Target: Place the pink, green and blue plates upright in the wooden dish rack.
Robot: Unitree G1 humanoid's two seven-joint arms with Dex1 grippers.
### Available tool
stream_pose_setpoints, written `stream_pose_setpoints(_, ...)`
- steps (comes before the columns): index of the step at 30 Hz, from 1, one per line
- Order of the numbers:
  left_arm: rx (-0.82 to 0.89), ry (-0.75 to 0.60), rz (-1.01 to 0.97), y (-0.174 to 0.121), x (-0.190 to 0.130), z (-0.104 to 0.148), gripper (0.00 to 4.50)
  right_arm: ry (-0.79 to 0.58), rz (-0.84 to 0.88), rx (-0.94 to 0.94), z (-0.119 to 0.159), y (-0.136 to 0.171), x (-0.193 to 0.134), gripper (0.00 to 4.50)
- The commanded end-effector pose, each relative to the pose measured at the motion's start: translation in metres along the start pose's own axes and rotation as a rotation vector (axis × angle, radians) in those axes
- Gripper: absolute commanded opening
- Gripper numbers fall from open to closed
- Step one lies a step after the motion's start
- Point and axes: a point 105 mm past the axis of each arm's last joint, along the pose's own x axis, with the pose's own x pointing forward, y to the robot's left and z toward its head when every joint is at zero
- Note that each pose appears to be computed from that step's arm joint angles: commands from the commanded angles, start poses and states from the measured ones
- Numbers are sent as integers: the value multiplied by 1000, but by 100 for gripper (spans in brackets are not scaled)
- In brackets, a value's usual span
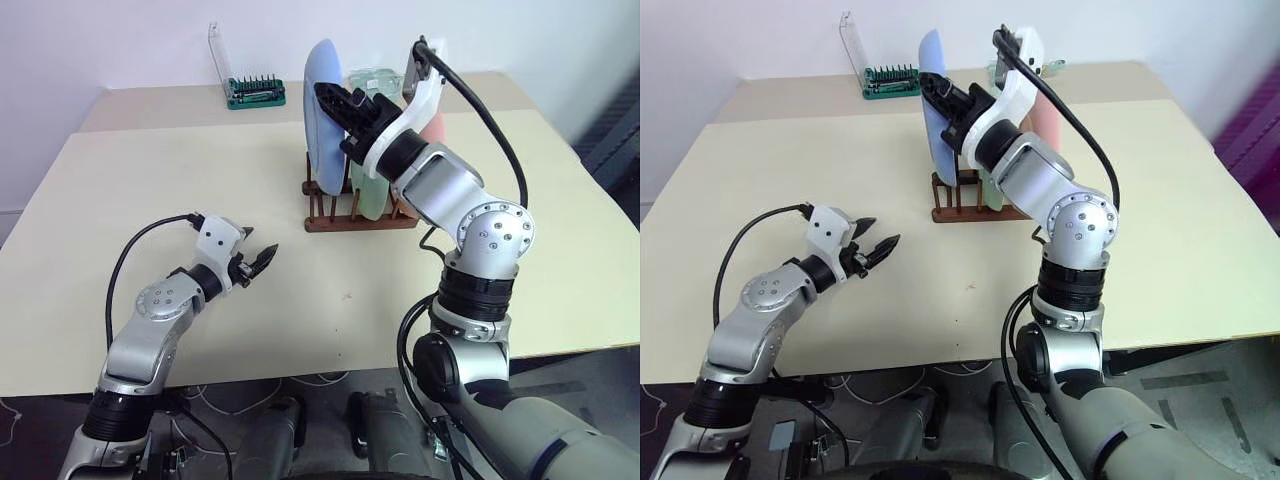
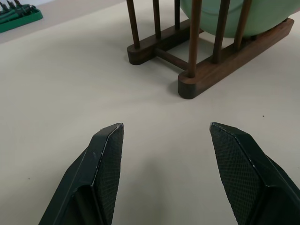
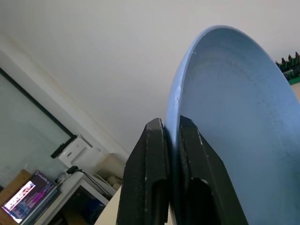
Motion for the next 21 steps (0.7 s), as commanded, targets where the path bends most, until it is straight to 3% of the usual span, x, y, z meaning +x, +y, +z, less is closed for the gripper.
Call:
stream_pose_setpoints(1,29,-32,-14,-5,-2,11,298,-27,-11,26,6,4,7,0)
stream_pose_setpoints(11,32,-23,-13,-6,-1,10,298,-20,-167,112,2,-25,19,0)
stream_pose_setpoints(14,37,-18,-16,-7,-1,9,304,-37,-155,92,7,-23,22,110)
stream_pose_setpoints(18,36,-16,-23,-8,-1,9,304,-77,-76,-85,21,-4,21,310)
stream_pose_setpoints(21,36,-14,-28,-8,-1,8,304,-94,-28,-252,29,7,18,310)
